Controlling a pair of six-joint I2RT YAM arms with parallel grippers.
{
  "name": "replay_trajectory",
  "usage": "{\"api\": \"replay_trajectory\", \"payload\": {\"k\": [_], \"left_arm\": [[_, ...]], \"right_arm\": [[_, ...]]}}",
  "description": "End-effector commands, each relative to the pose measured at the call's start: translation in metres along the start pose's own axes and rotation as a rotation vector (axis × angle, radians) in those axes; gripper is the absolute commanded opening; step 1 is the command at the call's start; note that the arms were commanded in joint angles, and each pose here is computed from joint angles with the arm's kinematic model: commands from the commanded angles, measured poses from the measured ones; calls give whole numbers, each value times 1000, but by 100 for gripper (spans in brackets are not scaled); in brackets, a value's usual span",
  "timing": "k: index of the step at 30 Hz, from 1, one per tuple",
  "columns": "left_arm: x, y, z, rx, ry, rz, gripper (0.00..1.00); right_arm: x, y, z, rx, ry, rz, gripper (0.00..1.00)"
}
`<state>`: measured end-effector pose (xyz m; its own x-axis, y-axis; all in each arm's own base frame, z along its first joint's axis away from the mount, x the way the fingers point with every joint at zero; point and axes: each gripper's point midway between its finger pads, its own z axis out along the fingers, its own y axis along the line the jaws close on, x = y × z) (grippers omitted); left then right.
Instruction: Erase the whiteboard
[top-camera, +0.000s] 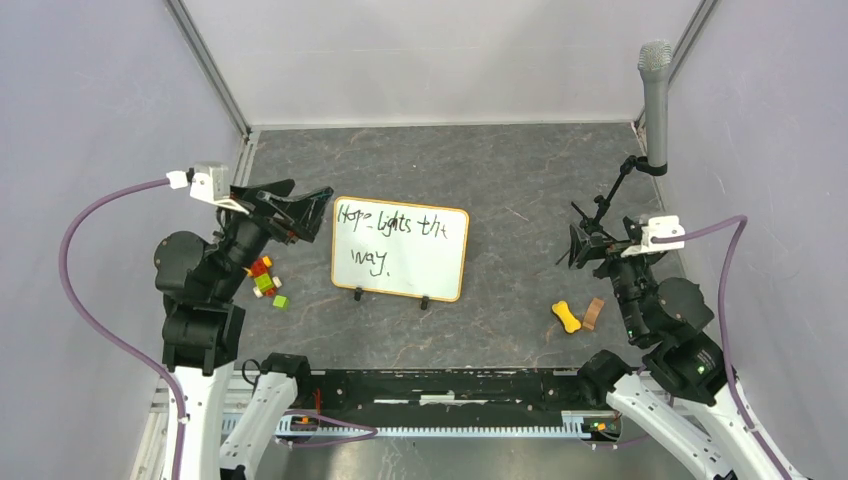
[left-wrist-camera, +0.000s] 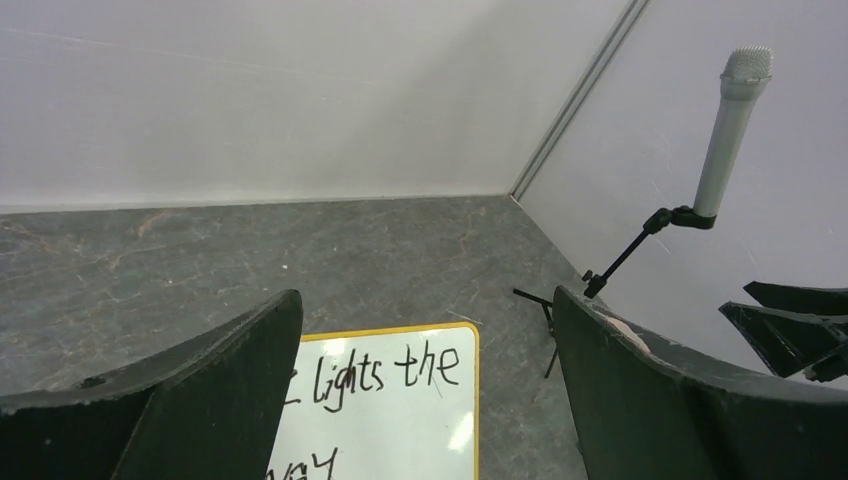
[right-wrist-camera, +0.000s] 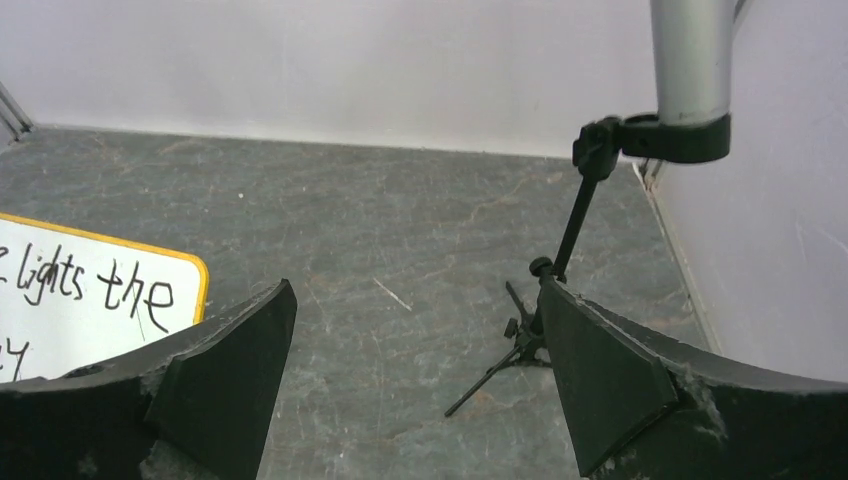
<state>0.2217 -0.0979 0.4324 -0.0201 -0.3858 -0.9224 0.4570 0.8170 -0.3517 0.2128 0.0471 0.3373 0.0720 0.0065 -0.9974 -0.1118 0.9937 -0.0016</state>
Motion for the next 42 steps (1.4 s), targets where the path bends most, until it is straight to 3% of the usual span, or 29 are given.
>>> {"api": "replay_trajectory", "payload": {"k": [1,8,12,16,19,25,29,37,42], "left_arm": [[12,-3,11,60,59,4,100],[46,-5,26,137,196,-54,100],[65,-1,31,148,252,-66,100],[84,9,35,115,286,-70,100],[98,15,36,113,295,-79,100],[113,20,35,109,319,-69,100],[119,25,28,79,341,-18,100],[124,30,25,41,355,-2,100],[136,32,27,36,391,-34,100]], "right_arm": [[22,8,7,8,104,30,98],[53,44,9,-168,154,40,97],[89,55,9,-185,190,133,98],[158,51,8,-97,328,166,98],[204,38,5,-6,440,106,98],[256,12,-4,189,634,43,98],[277,-15,-15,332,771,26,98],[287,-11,-31,287,863,231,98],[297,5,-40,177,942,222,98]]}}
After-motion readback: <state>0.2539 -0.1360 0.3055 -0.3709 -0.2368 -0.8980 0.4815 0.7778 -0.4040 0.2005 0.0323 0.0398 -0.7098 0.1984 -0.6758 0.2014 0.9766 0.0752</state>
